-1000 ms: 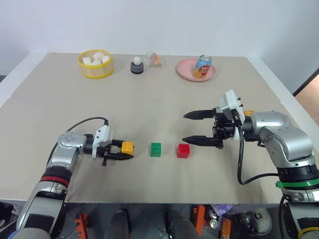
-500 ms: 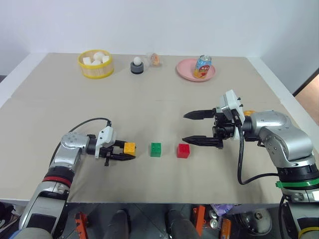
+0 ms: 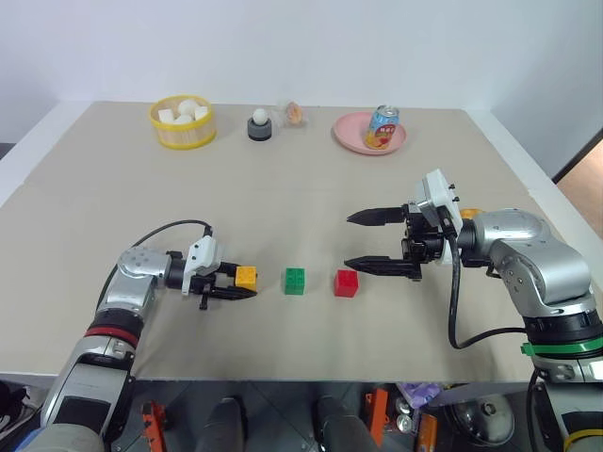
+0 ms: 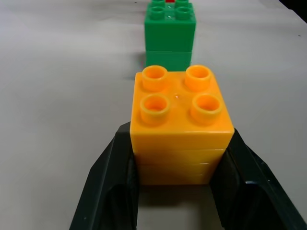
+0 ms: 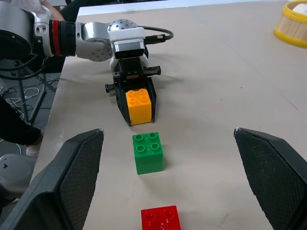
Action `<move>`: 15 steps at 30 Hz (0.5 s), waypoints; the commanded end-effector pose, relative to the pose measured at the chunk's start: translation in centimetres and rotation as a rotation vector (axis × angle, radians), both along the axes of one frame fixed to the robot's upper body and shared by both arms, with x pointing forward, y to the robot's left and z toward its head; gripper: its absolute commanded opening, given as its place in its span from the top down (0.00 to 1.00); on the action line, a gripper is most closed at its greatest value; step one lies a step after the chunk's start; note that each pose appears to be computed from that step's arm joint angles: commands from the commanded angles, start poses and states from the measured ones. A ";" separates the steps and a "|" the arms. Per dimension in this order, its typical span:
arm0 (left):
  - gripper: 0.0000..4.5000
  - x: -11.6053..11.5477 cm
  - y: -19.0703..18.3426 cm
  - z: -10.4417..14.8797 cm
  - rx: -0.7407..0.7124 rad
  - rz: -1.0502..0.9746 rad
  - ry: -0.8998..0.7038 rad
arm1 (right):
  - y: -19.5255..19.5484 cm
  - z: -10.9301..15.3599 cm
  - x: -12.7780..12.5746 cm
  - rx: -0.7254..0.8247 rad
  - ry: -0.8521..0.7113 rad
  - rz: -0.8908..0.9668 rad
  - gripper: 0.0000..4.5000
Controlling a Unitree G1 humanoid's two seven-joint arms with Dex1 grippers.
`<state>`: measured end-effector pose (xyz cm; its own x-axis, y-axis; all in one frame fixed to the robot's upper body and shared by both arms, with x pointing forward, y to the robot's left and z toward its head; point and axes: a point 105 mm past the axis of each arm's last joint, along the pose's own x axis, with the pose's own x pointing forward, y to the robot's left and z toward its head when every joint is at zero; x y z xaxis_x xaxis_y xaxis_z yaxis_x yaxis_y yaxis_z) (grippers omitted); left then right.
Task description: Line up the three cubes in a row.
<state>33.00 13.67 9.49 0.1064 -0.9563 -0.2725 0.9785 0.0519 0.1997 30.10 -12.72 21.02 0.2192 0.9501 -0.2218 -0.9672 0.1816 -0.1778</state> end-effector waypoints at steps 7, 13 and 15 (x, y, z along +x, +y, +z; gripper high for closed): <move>0.70 0.6 0.0 1.3 -0.047 0.032 -0.014 | 0.1 1.4 -0.2 0.011 -0.056 0.019 0.00; 0.70 0.2 0.3 1.2 -0.038 0.013 0.010 | 0.1 1.4 -0.2 0.009 -0.055 0.021 0.00; 0.70 0.0 0.3 1.1 -0.031 0.002 0.016 | 0.1 1.4 -0.2 0.009 -0.056 0.021 0.00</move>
